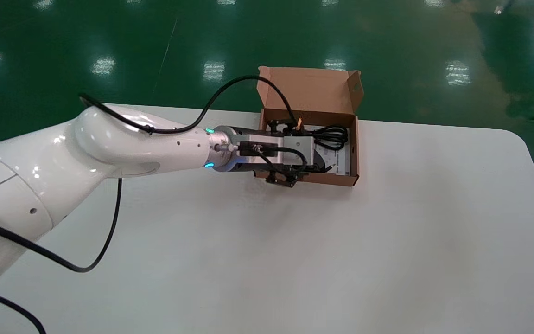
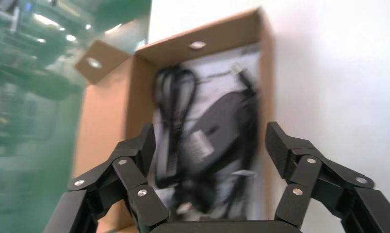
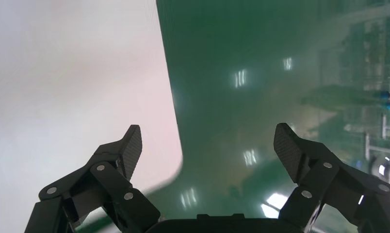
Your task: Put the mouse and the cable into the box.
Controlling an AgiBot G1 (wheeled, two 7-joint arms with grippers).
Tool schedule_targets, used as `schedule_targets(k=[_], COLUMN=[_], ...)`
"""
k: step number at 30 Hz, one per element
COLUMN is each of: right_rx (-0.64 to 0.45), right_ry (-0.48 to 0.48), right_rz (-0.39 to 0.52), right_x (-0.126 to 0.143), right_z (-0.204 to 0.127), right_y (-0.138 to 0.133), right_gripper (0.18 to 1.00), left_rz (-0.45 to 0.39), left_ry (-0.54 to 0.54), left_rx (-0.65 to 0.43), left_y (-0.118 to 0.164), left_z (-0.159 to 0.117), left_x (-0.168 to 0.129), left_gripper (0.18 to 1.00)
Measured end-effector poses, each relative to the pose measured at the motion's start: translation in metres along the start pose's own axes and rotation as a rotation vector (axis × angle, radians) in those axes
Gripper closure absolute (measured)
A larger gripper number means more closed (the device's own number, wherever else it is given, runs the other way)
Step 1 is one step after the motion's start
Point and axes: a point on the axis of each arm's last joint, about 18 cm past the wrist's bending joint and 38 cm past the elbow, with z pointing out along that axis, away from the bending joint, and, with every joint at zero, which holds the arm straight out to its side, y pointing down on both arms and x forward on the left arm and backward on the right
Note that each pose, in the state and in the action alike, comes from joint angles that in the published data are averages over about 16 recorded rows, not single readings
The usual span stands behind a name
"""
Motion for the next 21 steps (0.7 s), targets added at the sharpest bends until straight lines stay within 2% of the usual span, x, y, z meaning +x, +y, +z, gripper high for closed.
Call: schedule_targets(k=[9, 21], right_rx=[0.171, 0.416], right_ry=[-0.011, -0.068], right_rz=[0.091, 0.228], right_x=[-0.021, -0.058], right_z=[0.025, 0.039], right_y=[-0.031, -0.076], right_gripper=[0.179, 0.179], left_rz=[-0.218, -0.457], left_ry=[0.037, 0.063], left_rx=[0.138, 0.326], left_y=[0.004, 0.009], left_z=[-0.026, -0.081], left_x=[0.023, 0.041], left_gripper=[0.275, 0.193])
